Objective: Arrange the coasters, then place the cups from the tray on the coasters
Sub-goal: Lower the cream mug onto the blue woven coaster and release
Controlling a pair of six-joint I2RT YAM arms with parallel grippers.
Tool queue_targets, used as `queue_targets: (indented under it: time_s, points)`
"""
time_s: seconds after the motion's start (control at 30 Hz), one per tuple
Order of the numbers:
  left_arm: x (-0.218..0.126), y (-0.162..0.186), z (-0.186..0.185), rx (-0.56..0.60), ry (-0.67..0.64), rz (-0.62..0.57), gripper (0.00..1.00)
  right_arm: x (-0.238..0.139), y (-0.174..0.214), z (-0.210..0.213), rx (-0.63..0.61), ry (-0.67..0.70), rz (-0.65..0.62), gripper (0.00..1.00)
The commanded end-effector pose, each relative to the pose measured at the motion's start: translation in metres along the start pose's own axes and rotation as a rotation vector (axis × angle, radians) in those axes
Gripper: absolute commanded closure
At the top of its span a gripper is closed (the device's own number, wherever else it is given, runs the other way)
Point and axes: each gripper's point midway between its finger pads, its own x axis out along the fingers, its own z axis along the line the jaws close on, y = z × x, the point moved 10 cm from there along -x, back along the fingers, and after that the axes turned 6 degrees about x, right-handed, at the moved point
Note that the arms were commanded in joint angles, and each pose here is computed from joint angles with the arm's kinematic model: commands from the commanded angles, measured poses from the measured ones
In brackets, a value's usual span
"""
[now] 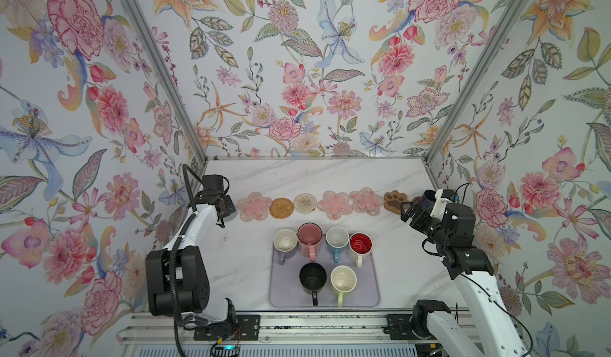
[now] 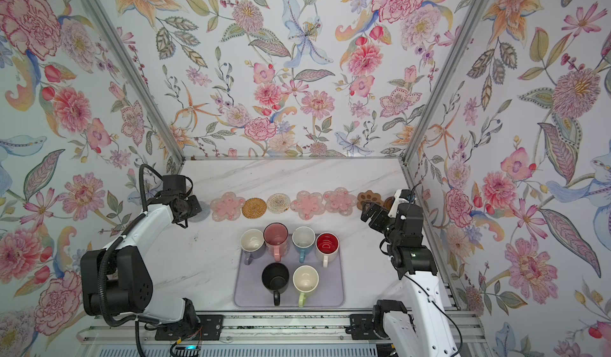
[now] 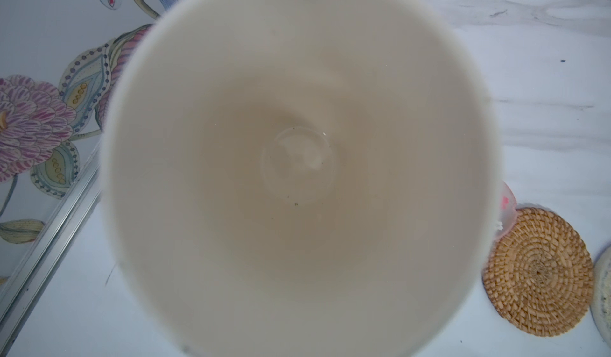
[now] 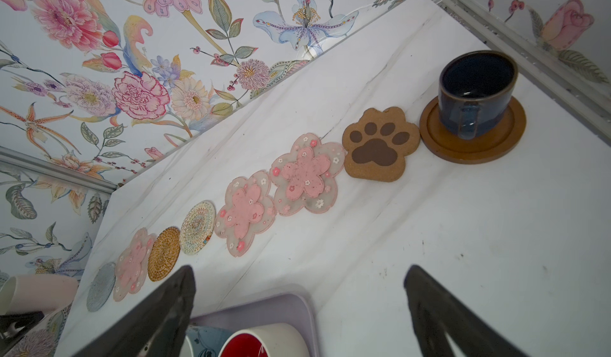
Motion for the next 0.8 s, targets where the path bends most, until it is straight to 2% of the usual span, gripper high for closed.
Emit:
queue_targets:
  time_s: [0.0, 0.37, 0.77]
  points:
    - [-0.004, -0.027, -0.001, 0.019, 0.026, -0.08, 1.0, -0.003, -0.007, 0.003, -0.022, 0.005, -0.015, 0.01]
    - [0.029, -0.021, -0.006, 0.049, 0.018, 0.019, 1.0, -0.002, -0.007, 0.003, -0.03, 0.01, -0.009, 0.01]
    - [0.033, -0.018, -0.007, 0.052, 0.031, 0.049, 1.0, -0.004, -0.006, 0.002, -0.033, 0.011, -0.009, 0.01]
